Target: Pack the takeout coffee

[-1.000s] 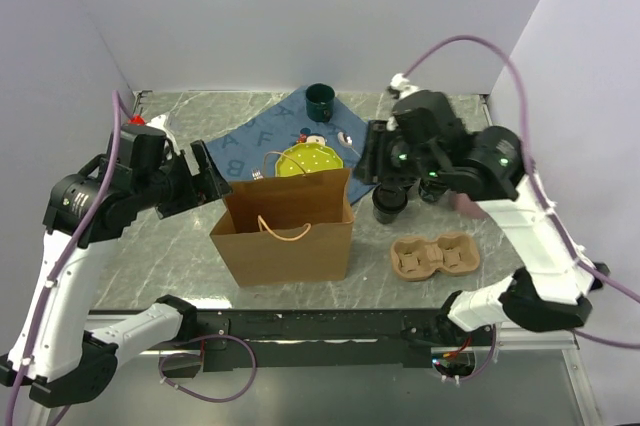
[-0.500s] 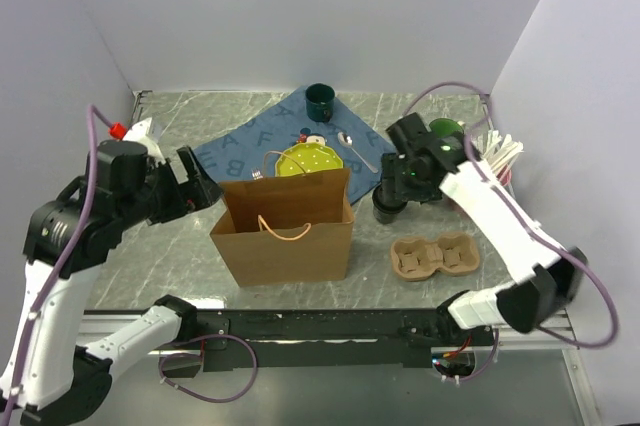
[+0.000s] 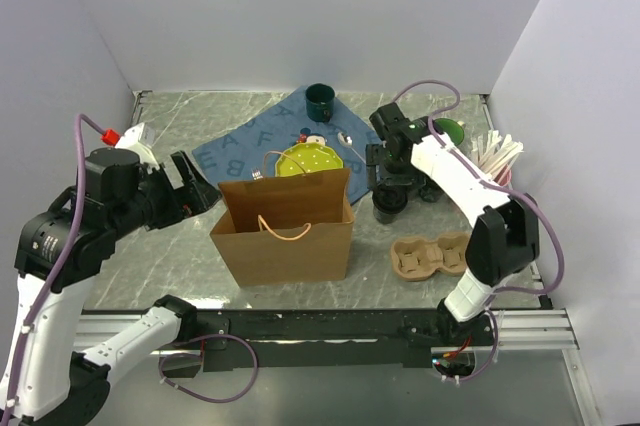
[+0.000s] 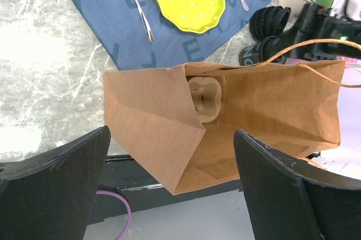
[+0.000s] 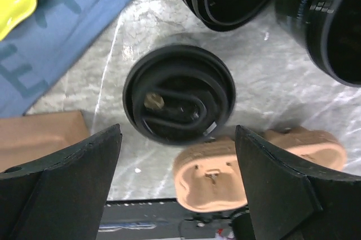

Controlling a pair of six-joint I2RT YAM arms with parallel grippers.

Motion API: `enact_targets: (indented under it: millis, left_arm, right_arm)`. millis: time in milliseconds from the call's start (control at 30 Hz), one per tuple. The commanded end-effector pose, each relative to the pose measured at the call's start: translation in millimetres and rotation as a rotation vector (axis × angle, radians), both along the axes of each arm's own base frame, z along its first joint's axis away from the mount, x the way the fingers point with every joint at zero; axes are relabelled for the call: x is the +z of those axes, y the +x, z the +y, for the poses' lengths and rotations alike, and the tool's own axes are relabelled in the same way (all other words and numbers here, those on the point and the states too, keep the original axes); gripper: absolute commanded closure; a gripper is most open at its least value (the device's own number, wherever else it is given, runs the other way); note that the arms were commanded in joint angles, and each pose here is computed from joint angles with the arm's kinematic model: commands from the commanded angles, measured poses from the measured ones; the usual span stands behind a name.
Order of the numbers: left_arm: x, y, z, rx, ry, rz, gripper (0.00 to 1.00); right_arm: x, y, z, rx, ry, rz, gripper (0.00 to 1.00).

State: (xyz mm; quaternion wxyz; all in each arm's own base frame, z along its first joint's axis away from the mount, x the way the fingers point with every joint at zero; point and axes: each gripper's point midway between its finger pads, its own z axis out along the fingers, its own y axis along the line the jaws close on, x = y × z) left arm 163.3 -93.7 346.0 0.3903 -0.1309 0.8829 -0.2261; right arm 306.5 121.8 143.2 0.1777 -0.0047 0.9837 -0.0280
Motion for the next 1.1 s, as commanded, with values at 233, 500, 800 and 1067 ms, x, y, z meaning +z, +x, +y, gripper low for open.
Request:
enact_targets:
  millis: [233,500,800,1067]
  left_arm:
    - [9.2,-8.1,-2.3,0.021,-0.074,-0.019,0.03]
    - [8.9,-14.7,-6.8,-0.005,-0.111,-0.035,0.03]
    - [9.2,-17.3,-4.2,-0.012,-0.088,-0.029,0.03]
    - [8.6,-17.8,-4.5,-0.022,-0.083,-0.033,0.03]
  right_arm:
    - [-7.4,19.2,-0.4,-0.099,0.025,-0.040,0.16]
    - [-16.8,15.6,-8.2,-0.119,0.051,-0.018,0.19]
    - [-27.3,13.0,-6.8,-0.121,0.066,0.007,0.20]
    - [-29.9,13.6,-7.4,-0.139,0.089,0.011,0.20]
